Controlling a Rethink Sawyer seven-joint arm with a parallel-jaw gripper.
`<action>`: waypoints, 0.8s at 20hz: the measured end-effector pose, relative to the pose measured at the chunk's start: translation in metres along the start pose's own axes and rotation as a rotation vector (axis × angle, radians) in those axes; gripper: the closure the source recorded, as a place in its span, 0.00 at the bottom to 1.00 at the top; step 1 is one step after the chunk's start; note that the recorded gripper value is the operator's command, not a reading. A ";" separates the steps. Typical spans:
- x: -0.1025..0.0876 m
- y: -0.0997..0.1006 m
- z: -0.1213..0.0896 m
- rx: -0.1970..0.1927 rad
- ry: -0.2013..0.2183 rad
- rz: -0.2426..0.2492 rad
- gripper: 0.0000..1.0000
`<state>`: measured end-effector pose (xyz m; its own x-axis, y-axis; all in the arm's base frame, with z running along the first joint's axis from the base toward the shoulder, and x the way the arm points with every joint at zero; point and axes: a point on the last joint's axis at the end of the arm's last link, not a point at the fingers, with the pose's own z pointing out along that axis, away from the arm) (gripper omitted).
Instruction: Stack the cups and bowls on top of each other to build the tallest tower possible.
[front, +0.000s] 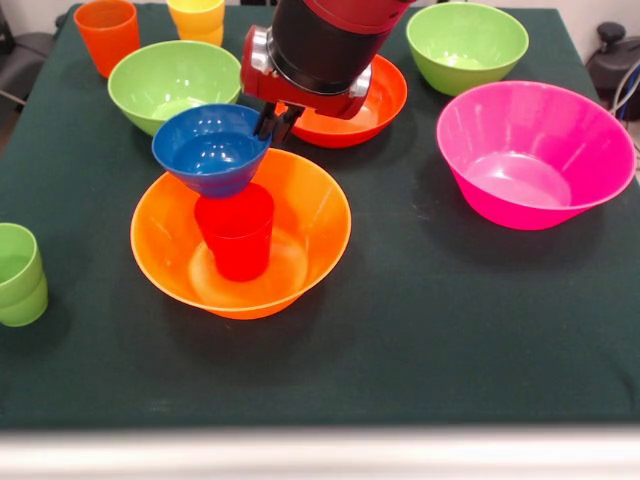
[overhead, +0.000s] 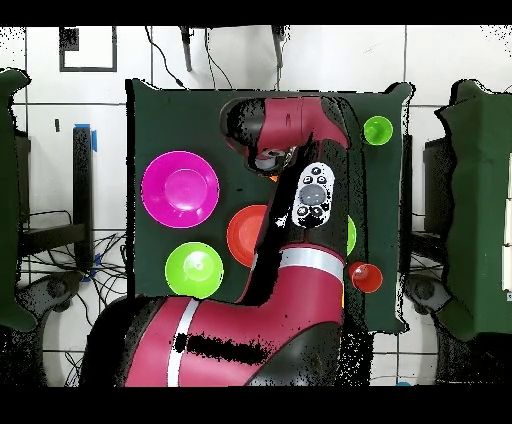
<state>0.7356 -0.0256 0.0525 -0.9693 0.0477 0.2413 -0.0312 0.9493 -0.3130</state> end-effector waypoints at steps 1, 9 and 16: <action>0.000 0.000 0.000 0.000 0.000 0.000 1.00; -0.006 0.002 0.005 0.002 -0.005 -0.002 1.00; -0.015 0.000 -0.002 0.005 -0.029 0.003 1.00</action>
<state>0.7505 -0.0259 0.0502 -0.9760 0.0414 0.2136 -0.0295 0.9475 -0.3183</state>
